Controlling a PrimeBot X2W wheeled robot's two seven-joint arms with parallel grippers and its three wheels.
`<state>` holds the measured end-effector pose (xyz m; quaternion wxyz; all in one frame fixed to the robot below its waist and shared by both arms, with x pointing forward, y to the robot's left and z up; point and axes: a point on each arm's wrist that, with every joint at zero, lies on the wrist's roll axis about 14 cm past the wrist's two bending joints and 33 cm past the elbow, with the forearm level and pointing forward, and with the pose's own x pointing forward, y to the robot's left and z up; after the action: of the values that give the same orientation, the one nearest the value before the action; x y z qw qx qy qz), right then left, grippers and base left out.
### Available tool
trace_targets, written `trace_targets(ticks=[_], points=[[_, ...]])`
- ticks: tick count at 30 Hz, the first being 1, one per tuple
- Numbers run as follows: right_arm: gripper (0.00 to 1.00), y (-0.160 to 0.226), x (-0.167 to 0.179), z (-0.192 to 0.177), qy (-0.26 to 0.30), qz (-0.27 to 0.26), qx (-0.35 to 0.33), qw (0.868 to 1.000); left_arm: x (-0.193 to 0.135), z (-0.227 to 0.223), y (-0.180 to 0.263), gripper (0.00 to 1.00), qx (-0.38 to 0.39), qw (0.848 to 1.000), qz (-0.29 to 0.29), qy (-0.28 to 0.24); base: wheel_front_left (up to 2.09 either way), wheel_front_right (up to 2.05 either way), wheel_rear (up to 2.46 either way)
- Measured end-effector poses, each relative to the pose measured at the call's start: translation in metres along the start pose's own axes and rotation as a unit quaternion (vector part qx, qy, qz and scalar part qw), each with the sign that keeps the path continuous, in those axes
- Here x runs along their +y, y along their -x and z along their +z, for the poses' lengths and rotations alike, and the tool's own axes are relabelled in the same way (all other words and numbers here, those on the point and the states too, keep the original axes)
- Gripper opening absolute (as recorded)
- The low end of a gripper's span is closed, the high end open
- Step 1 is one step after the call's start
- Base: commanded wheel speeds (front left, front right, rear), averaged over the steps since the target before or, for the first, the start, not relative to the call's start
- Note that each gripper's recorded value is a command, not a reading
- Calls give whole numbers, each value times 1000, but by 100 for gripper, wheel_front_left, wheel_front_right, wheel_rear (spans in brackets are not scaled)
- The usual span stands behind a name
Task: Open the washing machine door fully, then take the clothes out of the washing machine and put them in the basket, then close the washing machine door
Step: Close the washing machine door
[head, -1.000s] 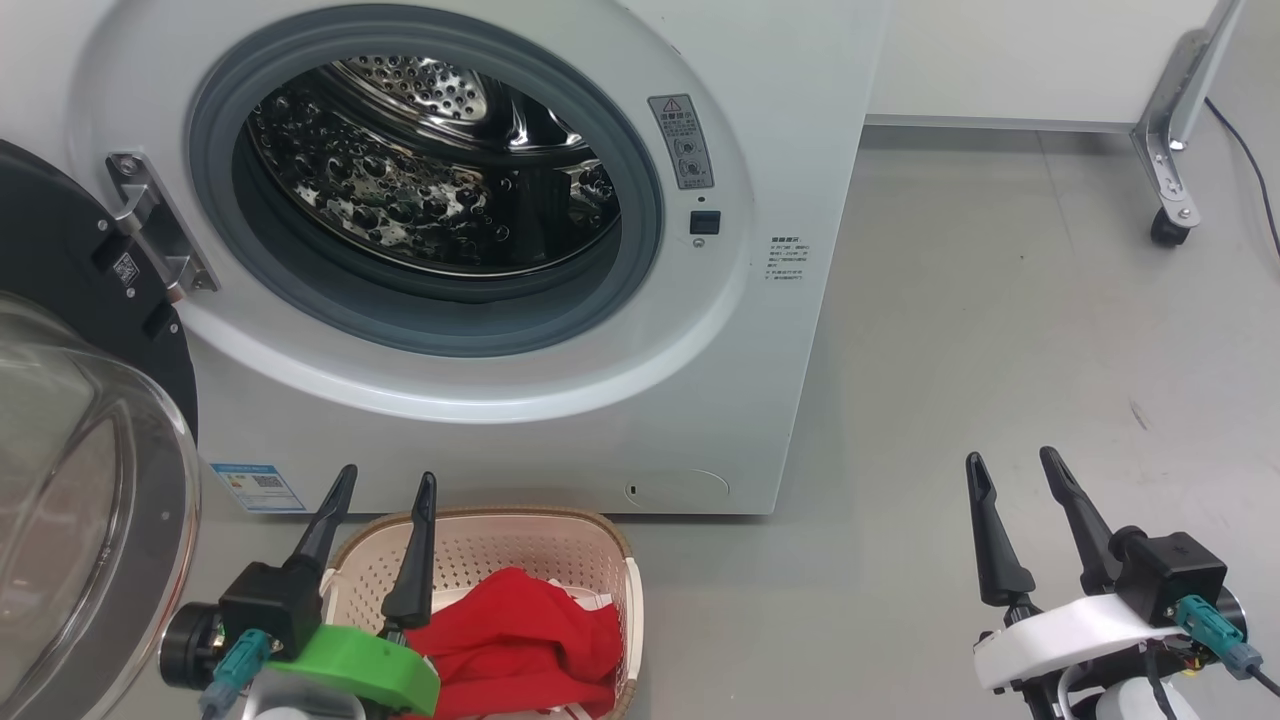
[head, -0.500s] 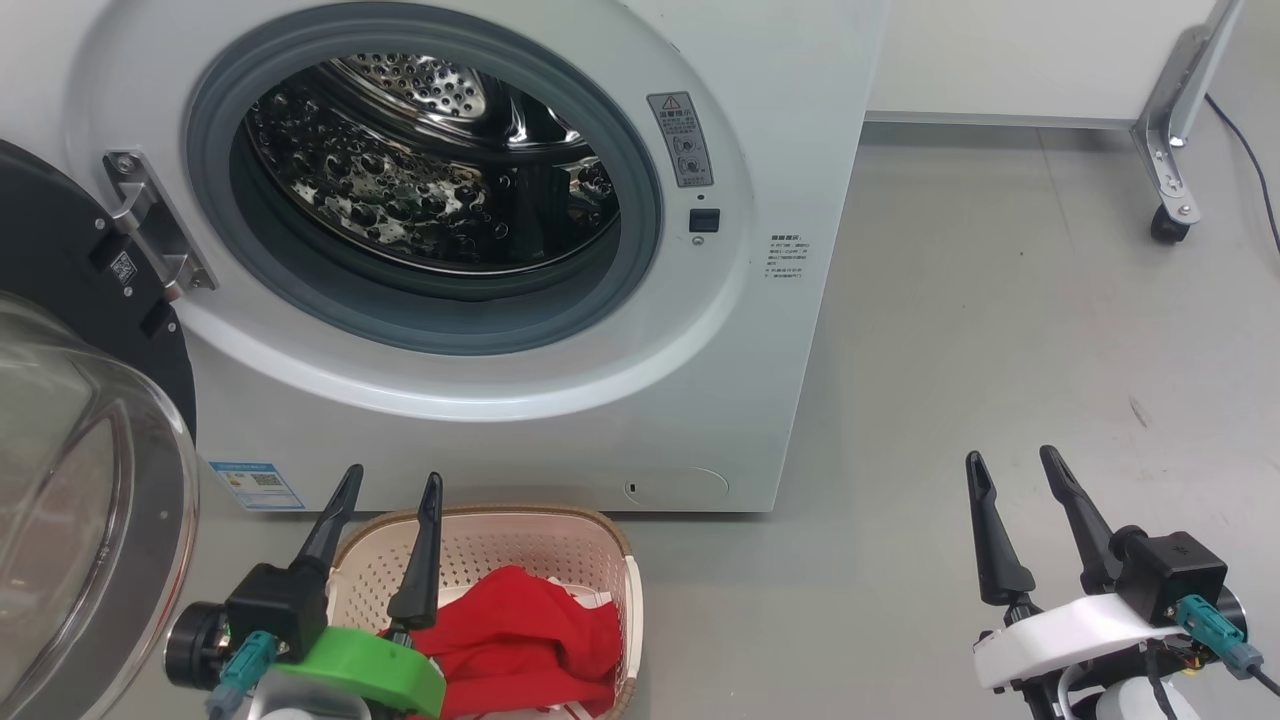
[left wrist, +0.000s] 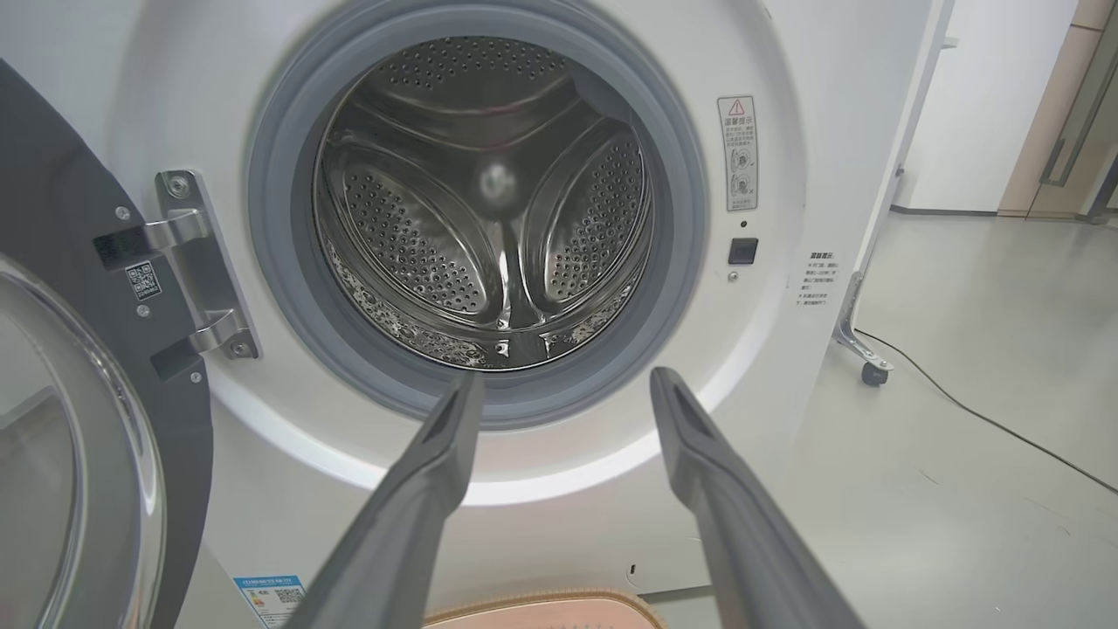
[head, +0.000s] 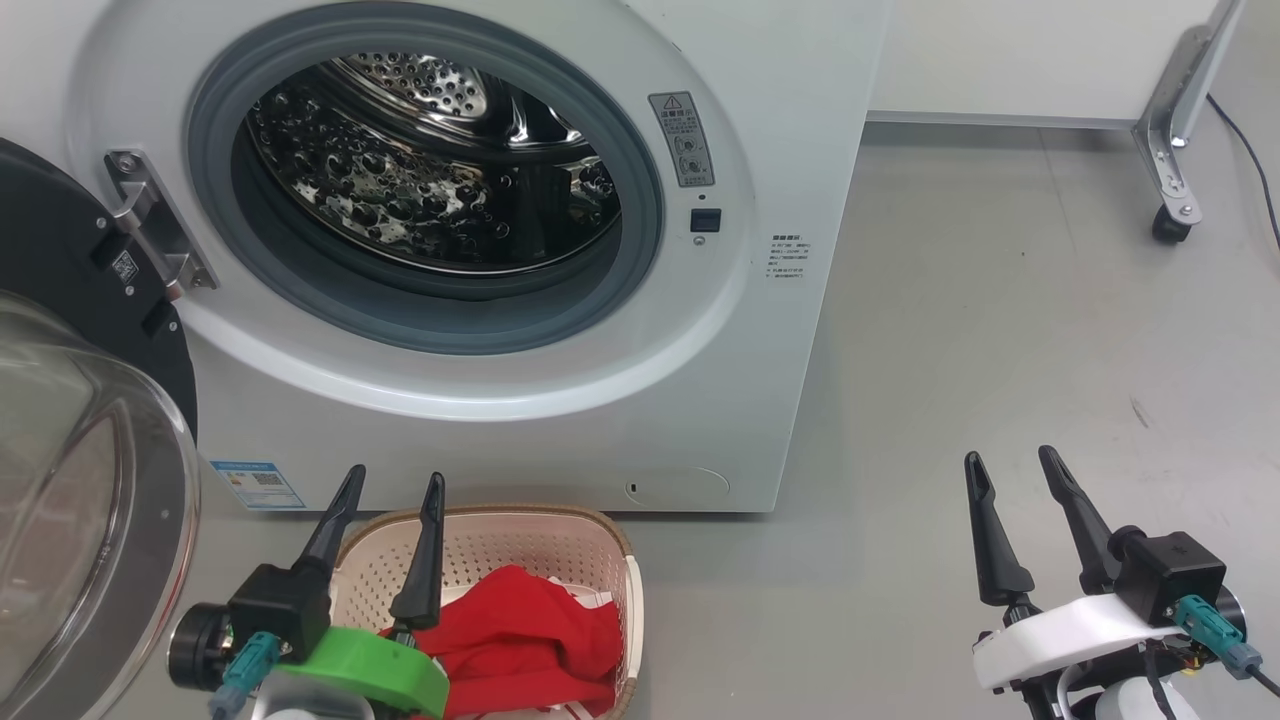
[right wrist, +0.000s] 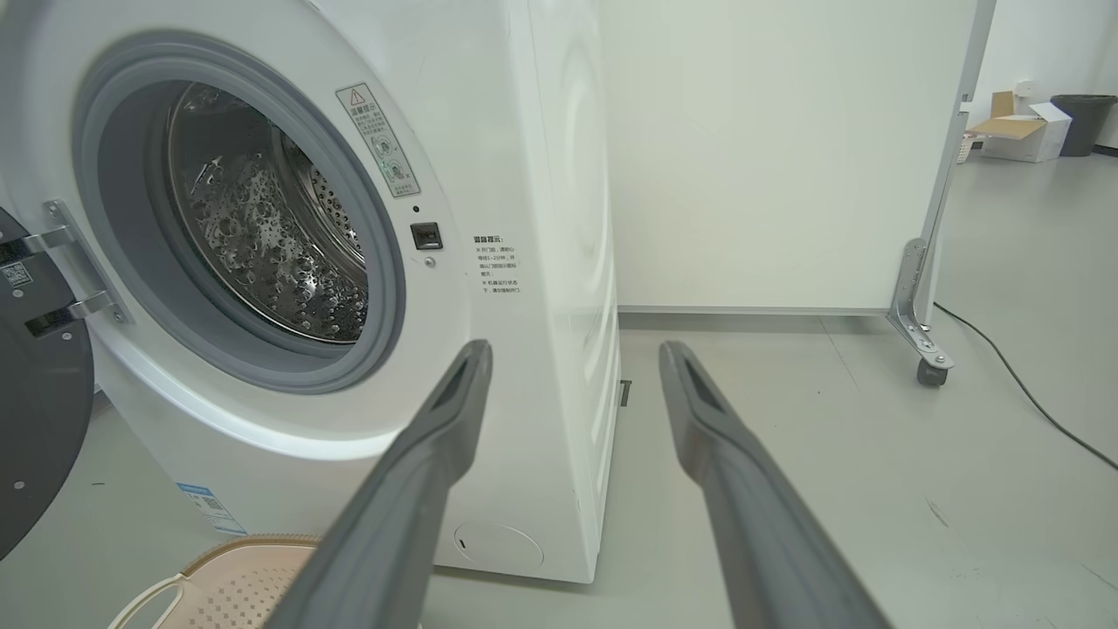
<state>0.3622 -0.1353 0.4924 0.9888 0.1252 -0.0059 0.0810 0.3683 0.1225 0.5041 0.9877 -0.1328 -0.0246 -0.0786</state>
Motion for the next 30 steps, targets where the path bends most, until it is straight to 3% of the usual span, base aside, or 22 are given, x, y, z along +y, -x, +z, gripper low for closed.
trace_targets(ticks=[15, 30], points=[[100, 0, 2, 1, 1, 4, -2, 1000, 2, 1, 2, 100, -2, 1000, 7, 7, -43, 43, 0], [100, 0, 4, 1, 0, 7, -1, 1000, 3, 0, 4, 100, 0, 1000, 9, 6, -105, 105, 0]])
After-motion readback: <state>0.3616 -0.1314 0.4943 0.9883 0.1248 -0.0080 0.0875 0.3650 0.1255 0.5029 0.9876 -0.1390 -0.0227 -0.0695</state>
